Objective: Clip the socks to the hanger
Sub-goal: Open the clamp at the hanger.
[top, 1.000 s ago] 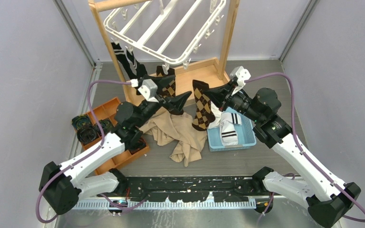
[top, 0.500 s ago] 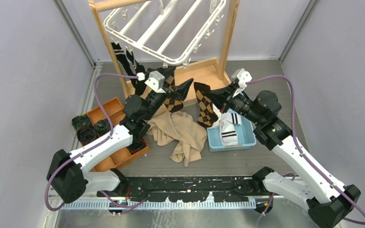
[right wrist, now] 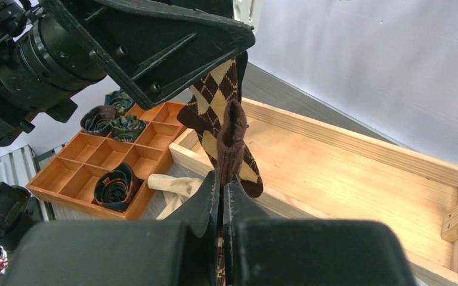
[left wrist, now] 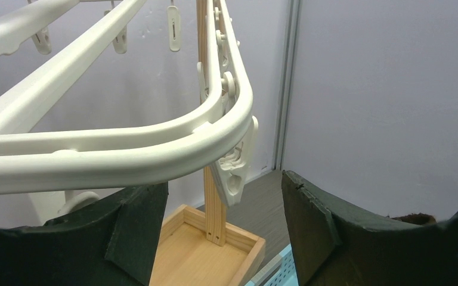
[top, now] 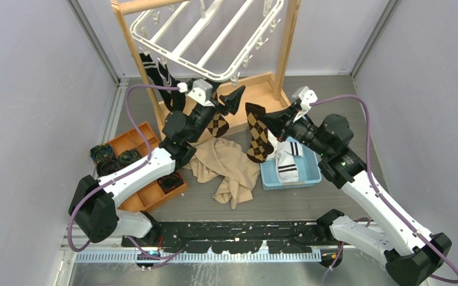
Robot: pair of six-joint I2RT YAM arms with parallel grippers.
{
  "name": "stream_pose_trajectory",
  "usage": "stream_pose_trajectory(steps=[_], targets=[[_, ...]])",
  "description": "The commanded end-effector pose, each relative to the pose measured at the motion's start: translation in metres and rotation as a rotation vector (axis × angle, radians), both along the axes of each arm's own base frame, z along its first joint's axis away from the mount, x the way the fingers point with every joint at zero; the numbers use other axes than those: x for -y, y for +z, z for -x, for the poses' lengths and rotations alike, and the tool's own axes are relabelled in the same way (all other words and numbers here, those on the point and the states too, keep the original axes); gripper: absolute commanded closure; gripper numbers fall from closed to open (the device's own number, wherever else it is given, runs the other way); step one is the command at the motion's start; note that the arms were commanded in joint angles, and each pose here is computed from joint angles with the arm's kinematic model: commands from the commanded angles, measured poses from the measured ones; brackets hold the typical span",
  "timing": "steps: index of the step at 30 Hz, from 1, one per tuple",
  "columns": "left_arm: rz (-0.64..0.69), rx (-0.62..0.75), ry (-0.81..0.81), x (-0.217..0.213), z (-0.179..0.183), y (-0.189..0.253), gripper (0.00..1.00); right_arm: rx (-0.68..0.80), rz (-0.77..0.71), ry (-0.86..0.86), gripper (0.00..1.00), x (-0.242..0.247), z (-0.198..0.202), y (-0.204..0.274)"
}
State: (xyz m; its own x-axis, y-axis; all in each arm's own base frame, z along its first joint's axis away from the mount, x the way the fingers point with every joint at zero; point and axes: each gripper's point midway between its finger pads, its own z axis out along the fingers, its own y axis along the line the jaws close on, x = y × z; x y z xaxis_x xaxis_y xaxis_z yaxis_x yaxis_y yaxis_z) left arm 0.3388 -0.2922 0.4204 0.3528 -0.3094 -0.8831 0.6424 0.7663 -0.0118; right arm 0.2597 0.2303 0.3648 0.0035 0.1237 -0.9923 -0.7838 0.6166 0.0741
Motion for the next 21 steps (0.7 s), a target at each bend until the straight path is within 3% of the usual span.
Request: stream_pose_trajectory(steps=[1, 14, 21], targets=[[0.095, 0.107, 0.031, -0.008, 0.005, 0.046, 0.3, 0.071, -0.057, 0.004, 0.99, 0.004, 0.006, 0.026], [0.129, 0.12, 0.044, -0.004, 0.0, 0.056, 0.41, 0.066, -0.062, 0.003, 0.99, 0.006, 0.006, 0.025], [0.18, 0.117, 0.043, -0.008, 0.003, 0.06, 0.41, 0.061, -0.065, 0.006, 0.99, 0.005, 0.005, 0.024]])
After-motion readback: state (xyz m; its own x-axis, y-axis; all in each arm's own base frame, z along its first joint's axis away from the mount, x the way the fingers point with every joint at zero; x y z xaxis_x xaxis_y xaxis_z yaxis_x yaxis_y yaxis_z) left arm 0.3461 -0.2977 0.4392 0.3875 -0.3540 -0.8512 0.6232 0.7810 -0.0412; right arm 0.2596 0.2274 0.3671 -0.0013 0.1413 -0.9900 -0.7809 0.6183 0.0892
